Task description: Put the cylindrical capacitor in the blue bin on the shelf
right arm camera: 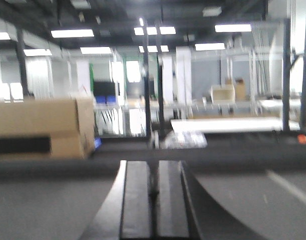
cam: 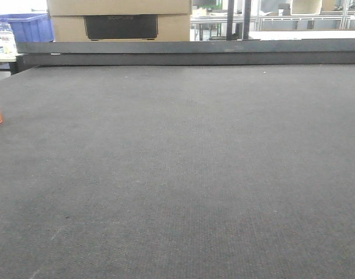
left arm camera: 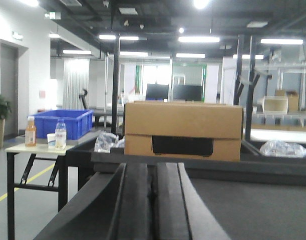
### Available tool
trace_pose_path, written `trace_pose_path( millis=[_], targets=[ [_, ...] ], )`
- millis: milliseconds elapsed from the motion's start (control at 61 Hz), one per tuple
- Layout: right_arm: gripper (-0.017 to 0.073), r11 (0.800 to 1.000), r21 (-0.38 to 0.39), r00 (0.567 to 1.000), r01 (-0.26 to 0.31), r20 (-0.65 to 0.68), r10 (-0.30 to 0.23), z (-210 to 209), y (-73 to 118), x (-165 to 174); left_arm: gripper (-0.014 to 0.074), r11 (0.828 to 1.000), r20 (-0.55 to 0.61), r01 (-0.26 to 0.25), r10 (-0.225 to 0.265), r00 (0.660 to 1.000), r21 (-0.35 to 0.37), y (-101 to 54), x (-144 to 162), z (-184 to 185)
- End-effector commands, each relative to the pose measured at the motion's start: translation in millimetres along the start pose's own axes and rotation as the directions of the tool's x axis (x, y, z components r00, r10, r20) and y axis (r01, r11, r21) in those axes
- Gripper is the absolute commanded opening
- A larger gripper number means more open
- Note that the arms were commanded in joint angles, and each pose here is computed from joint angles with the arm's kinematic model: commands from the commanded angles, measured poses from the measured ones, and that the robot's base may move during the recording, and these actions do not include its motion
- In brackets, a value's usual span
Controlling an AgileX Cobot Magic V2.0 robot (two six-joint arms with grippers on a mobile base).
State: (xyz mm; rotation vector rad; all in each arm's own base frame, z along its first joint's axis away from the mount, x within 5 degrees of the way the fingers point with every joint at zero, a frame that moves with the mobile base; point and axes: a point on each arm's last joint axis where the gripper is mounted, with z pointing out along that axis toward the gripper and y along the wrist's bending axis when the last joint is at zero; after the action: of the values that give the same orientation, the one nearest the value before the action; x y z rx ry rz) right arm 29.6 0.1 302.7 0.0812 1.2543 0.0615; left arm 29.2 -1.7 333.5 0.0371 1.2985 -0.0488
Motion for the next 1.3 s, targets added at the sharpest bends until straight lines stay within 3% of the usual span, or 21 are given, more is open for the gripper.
trace_pose_path(
  millis=[0,82,213,279,443,557,672,754,869,1016,1197,1279],
  targets=[
    [-0.0071,1.0,-0.024,1.0,-0.002,0.005,0.002,1.4,6.1,-37.0,-0.0024,1.0,-0.092,-0.013,0.012,0.996,-0.007,0.4,-20.5,9.1],
    [0.0125,0.999,-0.037,1.0,0.0,-0.022,-0.001,11.2,10.3,-64.2,0.0086,1.0,-0.136,-0.013,0.012,0.991,-0.007,0.5,-34.2,21.0],
    [0.0489,0.999,-0.032,0.997,-0.001,-0.079,-0.002,44.3,12.0,-84.3,0.0344,1.0,-0.197,-0.013,0.011,0.98,-0.006,0.6,-40.6,46.6],
    [0.0578,1.0,-0.028,0.993,0.002,-0.119,-0.005,60.1,11.6,-84.6,0.0444,1.0,-0.238,-0.013,0.011,0.971,-0.005,0.7,-35.9,58.0],
    [0.0568,1.0,-0.005,0.961,0.01,-0.277,-0.011,106.2,7.1,-56.6,0.0599,0.999,-0.286,0.001,0.012,0.958,0.044,-3.7,-28.3,69.5],
    [0.0568,0.998,0.007,0.911,0.061,-0.41,-0.053,135.0,1.2,-28.0,0.0601,0.998,-0.288,0.007,0.012,0.957,0.067,-5.9,-28.0,70.0],
    [0.0568,0.995,0.066,0.85,0.081,-0.525,-0.035,160.2,-13.3,4.5,0.0601,0.996,-0.288,0.012,0.013,0.957,0.084,-7.5,-28.0,69.9],
    [0.0568,0.988,0.12,0.832,0.099,-0.554,-0.016,173.5,-27.3,26.1,0.0601,0.996,-0.288,0.016,0.011,0.957,0.092,-8.3,-28.0,69.8],
    [0.0568,0.976,0.177,0.828,0.123,-0.561,-0.003,184.6,-43.9,57.6,0.0601,0.995,-0.29,0.017,0.012,0.957,0.096,-8.6,-27.9,69.7],
    [0.0568,0.971,0.19,0.827,0.143,-0.563,-0.011,202.1,-52.3,97.3,0.0601,0.995,-0.29,0.017,0.012,0.957,0.096,-8.6,-27.9,69.7],
    [0.0568,0.966,0.122,0.845,0.228,-0.517,-0.134,225.8,-59.2,142.3,0.0601,0.995,-0.294,0.015,0.014,0.956,0.096,-8.7,-27.2,70.6],
    [0.0568,0.962,0.119,0.871,0.244,-0.464,-0.163,232.8,-62.3,157.4,0.0601,0.995,-0.295,0.013,0.016,0.955,0.096,-8.7,-27.0,70.9]
  ],
)
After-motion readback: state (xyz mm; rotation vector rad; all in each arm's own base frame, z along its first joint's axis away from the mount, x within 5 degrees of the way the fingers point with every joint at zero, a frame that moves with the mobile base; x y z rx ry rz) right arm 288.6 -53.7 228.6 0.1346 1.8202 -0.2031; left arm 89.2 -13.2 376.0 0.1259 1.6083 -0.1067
